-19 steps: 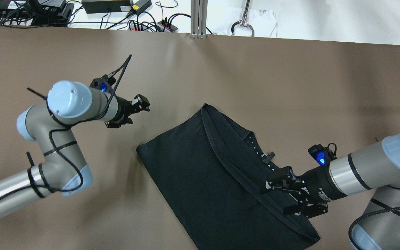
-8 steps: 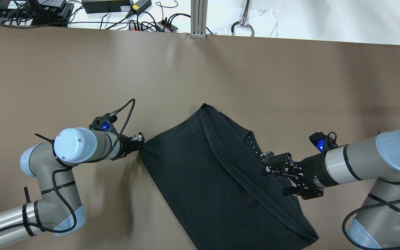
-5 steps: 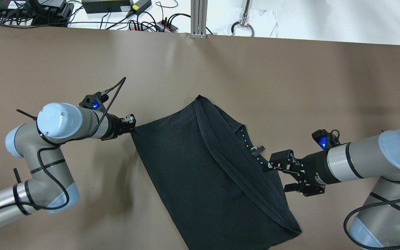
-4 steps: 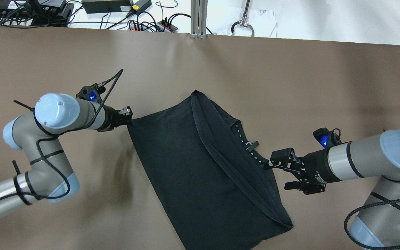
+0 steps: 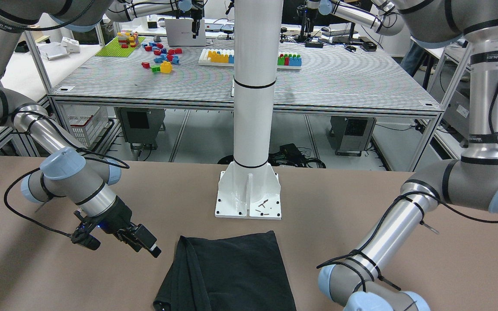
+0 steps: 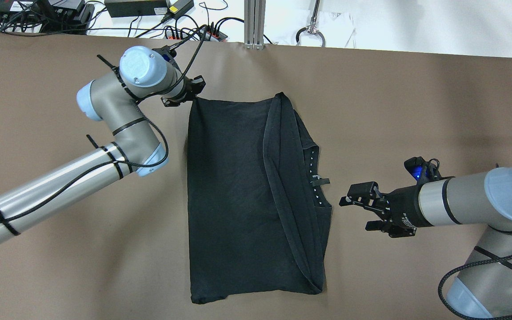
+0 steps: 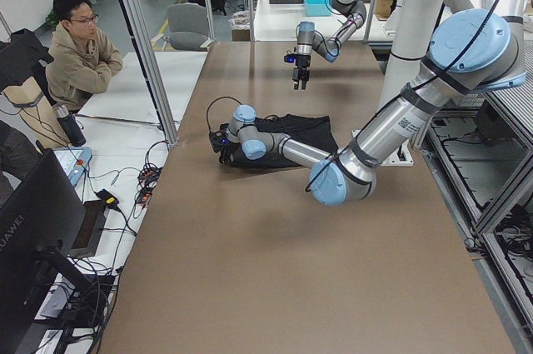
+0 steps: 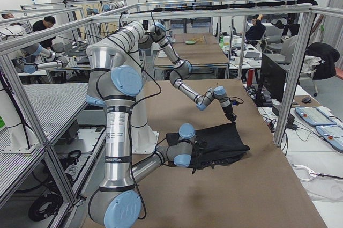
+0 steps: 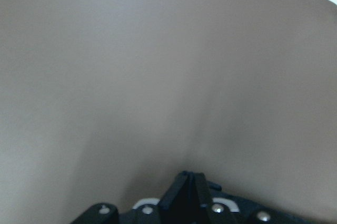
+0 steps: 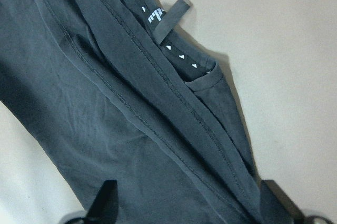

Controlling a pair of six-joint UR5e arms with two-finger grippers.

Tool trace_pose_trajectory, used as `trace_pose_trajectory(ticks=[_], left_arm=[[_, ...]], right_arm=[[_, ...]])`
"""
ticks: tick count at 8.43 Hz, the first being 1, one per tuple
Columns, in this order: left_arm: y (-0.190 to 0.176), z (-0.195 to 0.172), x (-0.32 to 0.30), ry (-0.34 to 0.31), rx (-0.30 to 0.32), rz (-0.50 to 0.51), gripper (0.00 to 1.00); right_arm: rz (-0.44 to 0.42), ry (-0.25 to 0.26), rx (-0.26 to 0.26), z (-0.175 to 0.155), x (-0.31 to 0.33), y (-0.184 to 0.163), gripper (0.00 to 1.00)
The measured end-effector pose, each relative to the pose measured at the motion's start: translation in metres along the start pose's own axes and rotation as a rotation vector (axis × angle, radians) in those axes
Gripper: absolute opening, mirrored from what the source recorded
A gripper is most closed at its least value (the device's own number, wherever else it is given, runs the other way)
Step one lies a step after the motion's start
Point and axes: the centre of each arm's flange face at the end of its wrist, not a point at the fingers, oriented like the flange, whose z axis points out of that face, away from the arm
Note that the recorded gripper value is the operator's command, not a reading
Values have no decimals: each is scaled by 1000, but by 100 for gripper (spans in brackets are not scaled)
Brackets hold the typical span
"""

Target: Fold clothes

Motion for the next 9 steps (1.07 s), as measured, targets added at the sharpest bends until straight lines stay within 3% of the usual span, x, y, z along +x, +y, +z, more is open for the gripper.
trace_pose_trajectory(ticks=[4, 5, 6, 9], left_arm=[[-27, 24, 70, -3, 47, -4, 0], [-27, 27, 79, 2, 57, -2, 63], [-28, 30, 82, 5, 62, 1, 100], [-36, 25, 82, 18, 79, 49, 100]], right_arm=[[-31, 12, 66, 6, 1, -5, 95], [-28, 19, 78, 8, 0, -6, 95], [-25, 26, 93, 11, -1, -6, 95], [-104, 26, 99, 22, -18, 4, 94]])
